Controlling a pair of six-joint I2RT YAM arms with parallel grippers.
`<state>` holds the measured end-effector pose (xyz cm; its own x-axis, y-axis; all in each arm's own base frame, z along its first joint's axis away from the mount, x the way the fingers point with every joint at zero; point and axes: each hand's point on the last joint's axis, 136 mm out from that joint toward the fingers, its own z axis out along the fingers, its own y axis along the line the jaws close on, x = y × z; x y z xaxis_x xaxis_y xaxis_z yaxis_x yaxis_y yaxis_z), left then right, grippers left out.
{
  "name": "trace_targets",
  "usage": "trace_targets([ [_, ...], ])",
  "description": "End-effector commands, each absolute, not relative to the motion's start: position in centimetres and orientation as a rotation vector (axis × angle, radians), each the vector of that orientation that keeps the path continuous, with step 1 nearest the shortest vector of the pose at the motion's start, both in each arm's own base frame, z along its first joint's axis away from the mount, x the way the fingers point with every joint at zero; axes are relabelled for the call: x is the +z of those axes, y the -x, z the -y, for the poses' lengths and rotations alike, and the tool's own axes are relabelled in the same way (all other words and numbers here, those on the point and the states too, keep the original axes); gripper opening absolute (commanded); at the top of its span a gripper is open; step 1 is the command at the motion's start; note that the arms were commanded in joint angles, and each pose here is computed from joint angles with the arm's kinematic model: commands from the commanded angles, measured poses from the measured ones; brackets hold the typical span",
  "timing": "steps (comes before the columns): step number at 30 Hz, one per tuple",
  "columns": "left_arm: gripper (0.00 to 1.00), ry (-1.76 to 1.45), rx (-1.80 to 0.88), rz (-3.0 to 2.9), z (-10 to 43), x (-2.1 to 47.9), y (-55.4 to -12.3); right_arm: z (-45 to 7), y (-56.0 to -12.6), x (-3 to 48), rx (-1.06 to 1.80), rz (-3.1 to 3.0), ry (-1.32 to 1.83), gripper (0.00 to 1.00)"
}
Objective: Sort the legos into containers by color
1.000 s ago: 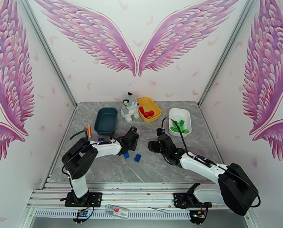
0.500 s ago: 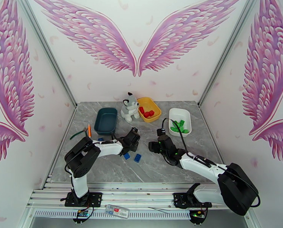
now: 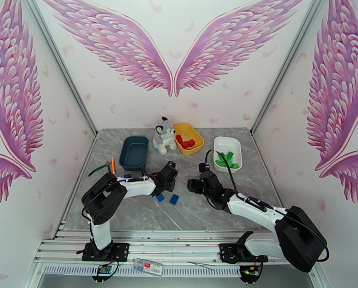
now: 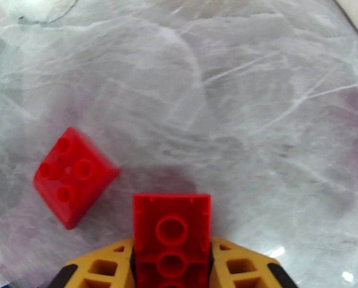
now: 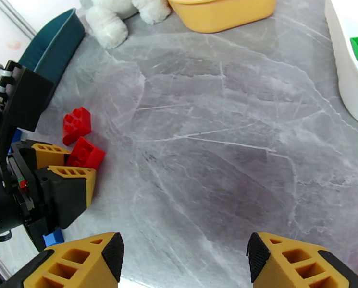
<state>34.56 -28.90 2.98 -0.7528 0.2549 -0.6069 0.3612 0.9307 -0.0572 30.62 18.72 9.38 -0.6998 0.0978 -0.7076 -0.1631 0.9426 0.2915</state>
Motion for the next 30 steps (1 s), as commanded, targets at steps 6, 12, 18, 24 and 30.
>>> trace_targets([
  [6,0.29,-0.312,-0.809,-2.230,33.5,11.7,-38.2,-19.5,-31.1,12.5,0.543,-2.252,-0.076,0.99],
  [12,0.29,-0.219,-1.000,-2.114,36.1,14.8,-42.2,-17.5,-30.9,15.0,0.496,-2.146,-0.115,0.99],
  [18,0.29,-0.130,-1.082,-1.978,38.5,17.4,-46.3,-14.0,-29.9,16.3,0.396,-2.059,-0.186,0.99],
  [24,0.33,-0.055,-1.017,-1.880,38.7,18.3,-50.0,-11.8,-27.7,17.5,0.377,-2.019,-0.199,0.99],
  [30,0.34,-0.061,-0.973,-1.845,40.2,17.3,-53.5,-11.2,-25.8,18.6,0.457,-1.952,-0.178,0.99],
])
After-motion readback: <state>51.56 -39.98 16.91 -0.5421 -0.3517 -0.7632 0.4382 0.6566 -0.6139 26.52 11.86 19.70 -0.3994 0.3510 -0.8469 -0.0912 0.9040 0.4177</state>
